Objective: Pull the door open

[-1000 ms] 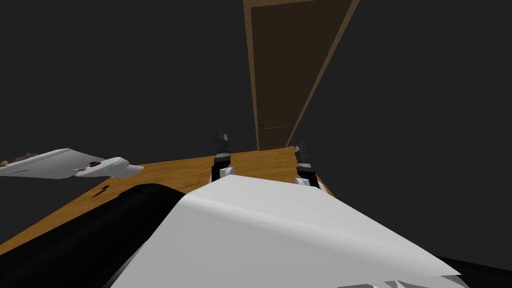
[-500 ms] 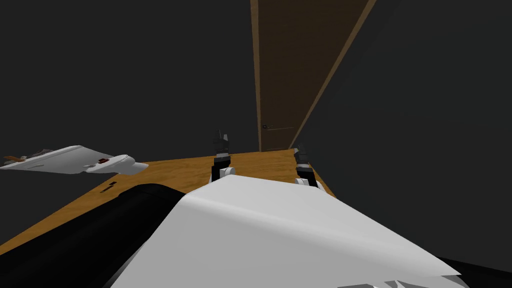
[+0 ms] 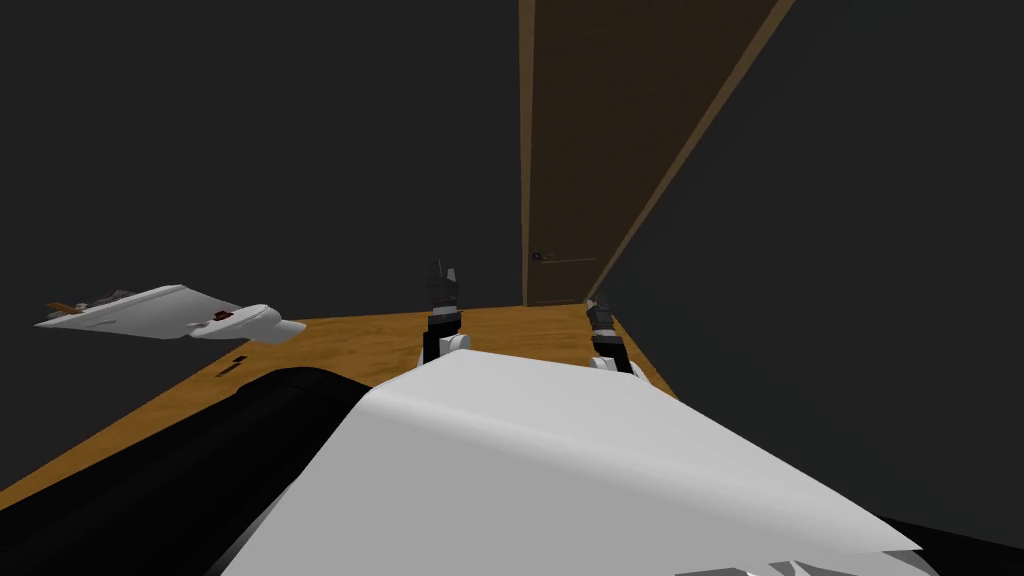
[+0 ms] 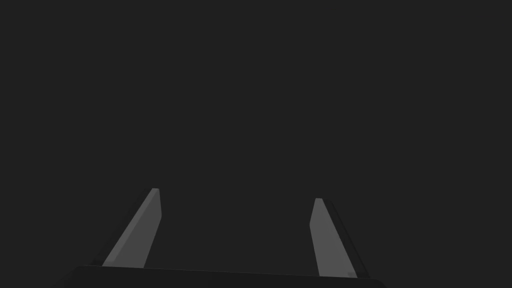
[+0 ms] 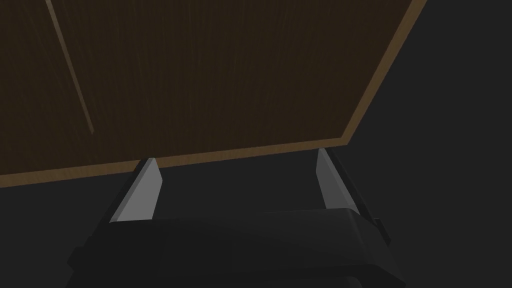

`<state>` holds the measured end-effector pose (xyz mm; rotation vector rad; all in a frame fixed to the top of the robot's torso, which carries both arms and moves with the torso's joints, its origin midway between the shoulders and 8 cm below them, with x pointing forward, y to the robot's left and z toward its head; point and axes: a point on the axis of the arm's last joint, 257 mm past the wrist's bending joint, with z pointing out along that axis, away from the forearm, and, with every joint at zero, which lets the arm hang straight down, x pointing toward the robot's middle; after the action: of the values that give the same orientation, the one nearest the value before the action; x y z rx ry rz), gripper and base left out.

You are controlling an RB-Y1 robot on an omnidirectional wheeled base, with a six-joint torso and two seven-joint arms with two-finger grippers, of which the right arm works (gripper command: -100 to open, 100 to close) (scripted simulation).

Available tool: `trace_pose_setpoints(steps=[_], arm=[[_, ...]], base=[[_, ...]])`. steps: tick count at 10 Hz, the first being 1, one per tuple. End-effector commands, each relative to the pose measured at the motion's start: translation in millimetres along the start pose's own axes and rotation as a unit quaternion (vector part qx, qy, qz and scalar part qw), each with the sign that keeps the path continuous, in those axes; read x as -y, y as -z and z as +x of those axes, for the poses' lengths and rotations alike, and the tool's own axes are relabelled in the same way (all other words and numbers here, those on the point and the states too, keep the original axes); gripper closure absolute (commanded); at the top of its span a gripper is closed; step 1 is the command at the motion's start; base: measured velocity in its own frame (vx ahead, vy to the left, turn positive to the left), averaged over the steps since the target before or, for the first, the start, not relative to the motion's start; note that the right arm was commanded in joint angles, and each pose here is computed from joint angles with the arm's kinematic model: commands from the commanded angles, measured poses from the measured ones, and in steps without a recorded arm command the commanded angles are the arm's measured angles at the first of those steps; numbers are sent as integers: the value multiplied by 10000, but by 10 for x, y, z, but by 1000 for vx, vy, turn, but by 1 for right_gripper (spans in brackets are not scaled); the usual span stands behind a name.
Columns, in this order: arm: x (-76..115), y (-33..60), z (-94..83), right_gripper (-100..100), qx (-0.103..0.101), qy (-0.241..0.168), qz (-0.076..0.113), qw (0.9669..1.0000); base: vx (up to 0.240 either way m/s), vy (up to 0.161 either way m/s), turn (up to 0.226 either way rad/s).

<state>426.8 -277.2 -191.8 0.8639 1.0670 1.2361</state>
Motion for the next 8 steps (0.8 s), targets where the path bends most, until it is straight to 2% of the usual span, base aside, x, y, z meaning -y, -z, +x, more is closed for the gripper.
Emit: trace_pose_setpoints(steps=[1,8], arm=[[130,15,-35,-100,-20,-35,87,10000],[615,83,-191,-100,-56,-145,458,9988]], base=[[102,61,95],[113,60,71]])
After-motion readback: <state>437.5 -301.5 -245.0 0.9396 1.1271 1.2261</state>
